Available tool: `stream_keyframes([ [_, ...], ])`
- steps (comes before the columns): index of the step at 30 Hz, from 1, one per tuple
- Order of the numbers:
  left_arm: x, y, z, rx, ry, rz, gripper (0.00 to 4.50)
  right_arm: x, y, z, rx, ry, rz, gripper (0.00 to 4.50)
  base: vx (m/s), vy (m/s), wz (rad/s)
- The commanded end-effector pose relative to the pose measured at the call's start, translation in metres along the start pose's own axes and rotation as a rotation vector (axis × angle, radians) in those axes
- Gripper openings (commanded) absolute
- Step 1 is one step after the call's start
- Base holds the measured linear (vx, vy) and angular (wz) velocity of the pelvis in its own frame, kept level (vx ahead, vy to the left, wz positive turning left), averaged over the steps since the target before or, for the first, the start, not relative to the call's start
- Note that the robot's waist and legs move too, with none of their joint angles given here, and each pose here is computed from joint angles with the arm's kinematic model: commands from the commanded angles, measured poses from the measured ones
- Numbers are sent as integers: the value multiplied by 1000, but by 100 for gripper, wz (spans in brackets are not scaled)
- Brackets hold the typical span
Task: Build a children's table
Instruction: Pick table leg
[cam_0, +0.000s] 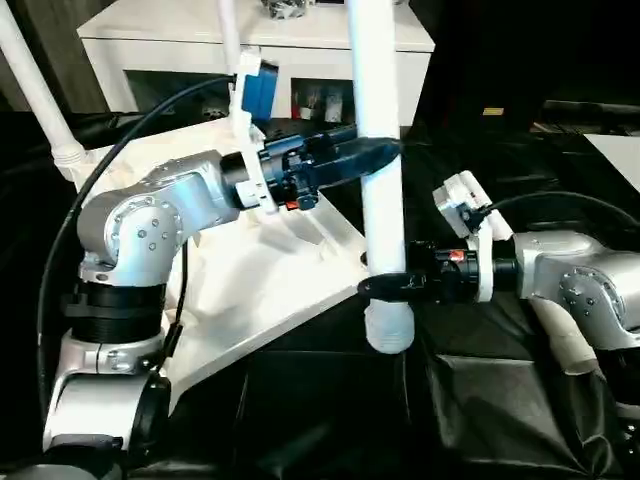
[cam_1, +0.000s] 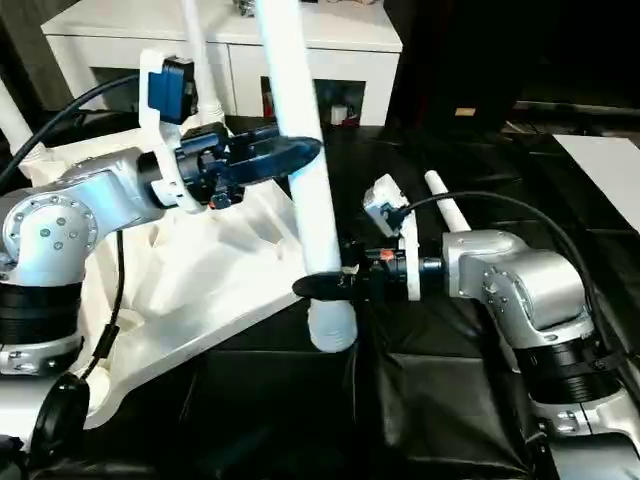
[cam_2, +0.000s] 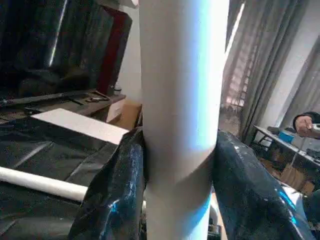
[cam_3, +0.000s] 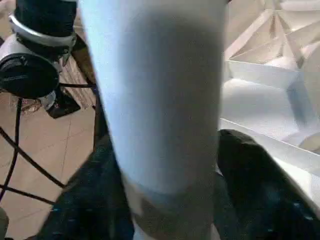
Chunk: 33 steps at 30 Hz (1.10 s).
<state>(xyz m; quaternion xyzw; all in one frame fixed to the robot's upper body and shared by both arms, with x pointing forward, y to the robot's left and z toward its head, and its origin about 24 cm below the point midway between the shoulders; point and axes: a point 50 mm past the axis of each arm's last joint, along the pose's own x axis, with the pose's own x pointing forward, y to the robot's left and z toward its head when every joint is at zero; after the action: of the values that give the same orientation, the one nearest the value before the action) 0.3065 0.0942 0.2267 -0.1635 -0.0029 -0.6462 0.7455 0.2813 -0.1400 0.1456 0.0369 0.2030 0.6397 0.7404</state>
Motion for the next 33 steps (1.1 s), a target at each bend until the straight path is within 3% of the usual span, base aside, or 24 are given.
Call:
stream_keyframes([
  [1,6,-3,8,43,2,-29,170,-1,3,-2,-11,15,15,253,0,0,0],
  [7,5,-1,8,43,-3,-22,170,1,4,-5,-14,27,13,203,0,0,0],
  [16,4,2,6,30,-12,11,170,3,-4,-1,-32,-13,-74,188,0,0,0],
  [17,4,5,6,33,-9,51,226,4,-6,0,-48,-16,-97,188,0,0,0],
  [22,3,10,8,0,-54,120,269,11,-15,6,-138,-46,-252,186,0,0,0],
  [25,9,12,-2,69,-66,253,292,20,-20,11,-205,-75,-372,186,0,0,0],
  [28,13,14,-7,76,-45,314,322,22,-21,13,-221,-73,-392,186,0,0,0],
  [31,24,7,-16,85,-21,312,327,27,-26,14,-220,-72,-448,186,0,0,0],
  [33,25,11,-17,81,-21,363,327,28,-27,14,-234,-66,-462,186,0,0,0],
])
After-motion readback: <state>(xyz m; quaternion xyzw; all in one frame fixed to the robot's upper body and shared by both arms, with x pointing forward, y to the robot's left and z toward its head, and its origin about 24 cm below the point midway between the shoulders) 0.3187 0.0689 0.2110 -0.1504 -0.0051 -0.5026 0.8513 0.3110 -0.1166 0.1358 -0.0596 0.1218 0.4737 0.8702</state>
